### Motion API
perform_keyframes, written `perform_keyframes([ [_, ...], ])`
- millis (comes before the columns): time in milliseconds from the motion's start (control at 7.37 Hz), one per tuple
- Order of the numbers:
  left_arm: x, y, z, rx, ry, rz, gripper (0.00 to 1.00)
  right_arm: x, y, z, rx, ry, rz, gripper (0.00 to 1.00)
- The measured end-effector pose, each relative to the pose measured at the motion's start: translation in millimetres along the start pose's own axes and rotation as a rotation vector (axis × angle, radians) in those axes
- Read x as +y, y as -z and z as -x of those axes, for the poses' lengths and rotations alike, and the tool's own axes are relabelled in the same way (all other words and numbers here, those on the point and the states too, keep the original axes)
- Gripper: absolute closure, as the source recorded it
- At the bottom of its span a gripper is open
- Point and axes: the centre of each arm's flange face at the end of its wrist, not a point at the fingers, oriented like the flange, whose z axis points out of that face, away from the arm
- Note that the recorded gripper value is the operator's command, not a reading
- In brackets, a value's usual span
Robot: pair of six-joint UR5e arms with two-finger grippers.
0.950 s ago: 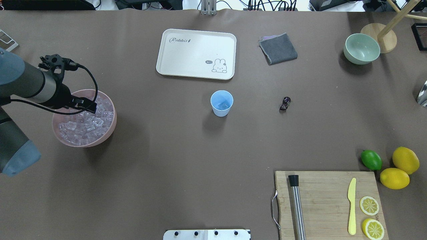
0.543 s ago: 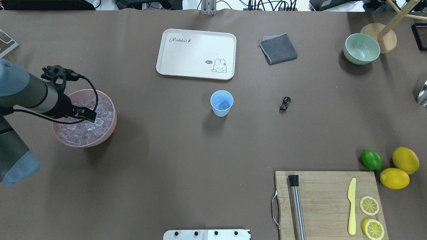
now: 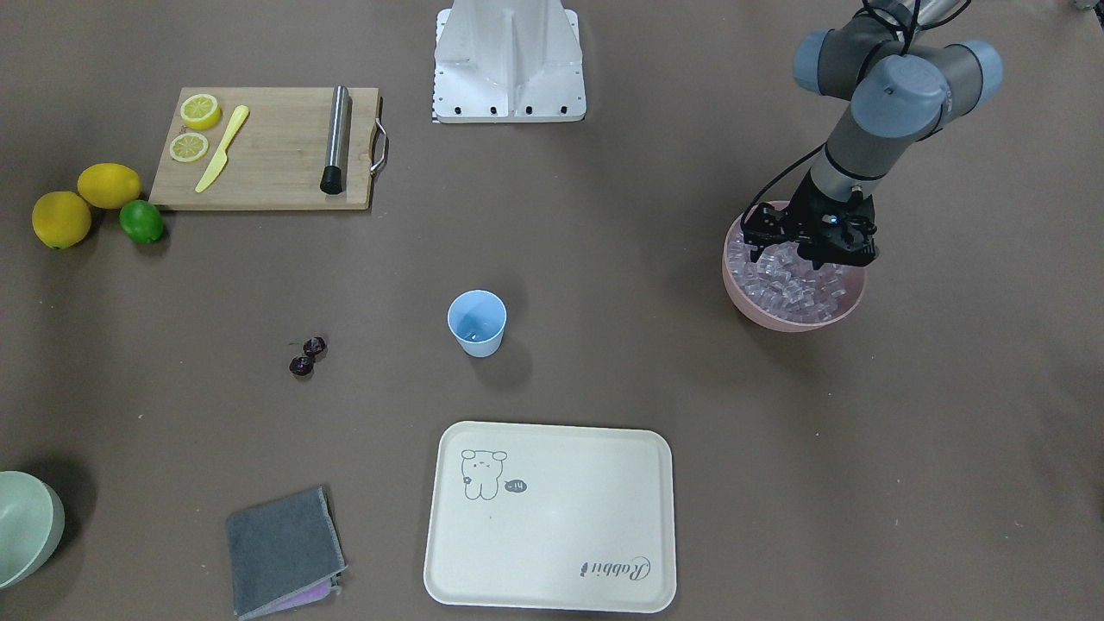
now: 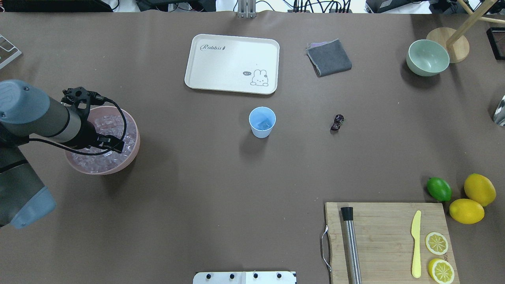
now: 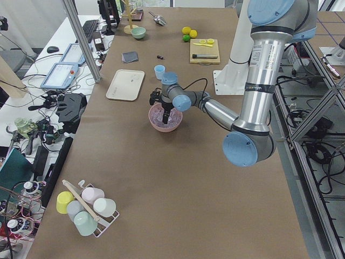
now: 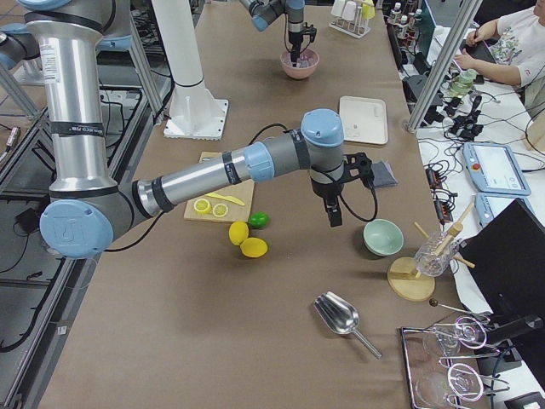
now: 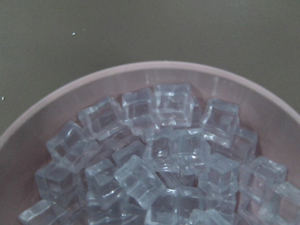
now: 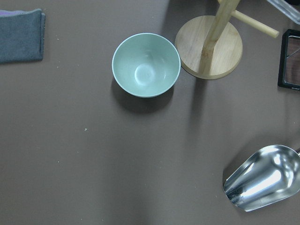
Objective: Put ice and cherries in cup
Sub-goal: 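Grasp another ice cube from the pink bowl with the left gripper, then carry the ice cube with the left gripper over the blue cup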
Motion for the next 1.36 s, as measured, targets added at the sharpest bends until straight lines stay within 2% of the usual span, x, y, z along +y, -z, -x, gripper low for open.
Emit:
perform_keyframes([
  [136, -0.6, 0.0, -0.8, 0.000, 0.002, -0.001, 0.42, 1.1, -0.4, -0.7, 0.000, -0.002, 0.001, 0.00],
  [271, -1.0, 0.5, -3.1, 0.003, 0.001, -0.002, 0.53, 2.9, -1.1, -2.0, 0.001, -0.005, 0.003, 0.00],
  [678, -0.7, 0.0, -11.1, 0.011, -0.007, -0.002, 0.55, 5.2, -1.9, -3.2, 0.001, -0.008, 0.006, 0.00],
  [950, 0.7, 2.0, -15.6, 0.018, -0.012, -0.002, 0.72, 5.7, -1.7, -3.1, 0.001, -0.007, 0.006, 0.00],
  [1221, 0.7, 15.6, -22.4, 0.037, -0.021, -0.017, 0.99, 10.8, 0.4, -1.8, 0.001, -0.007, 0.004, 0.00],
  [1357, -0.6, 22.3, -25.0, 0.046, -0.026, -0.023, 1.00, 13.1, 1.4, -1.1, 0.001, -0.007, 0.004, 0.00],
])
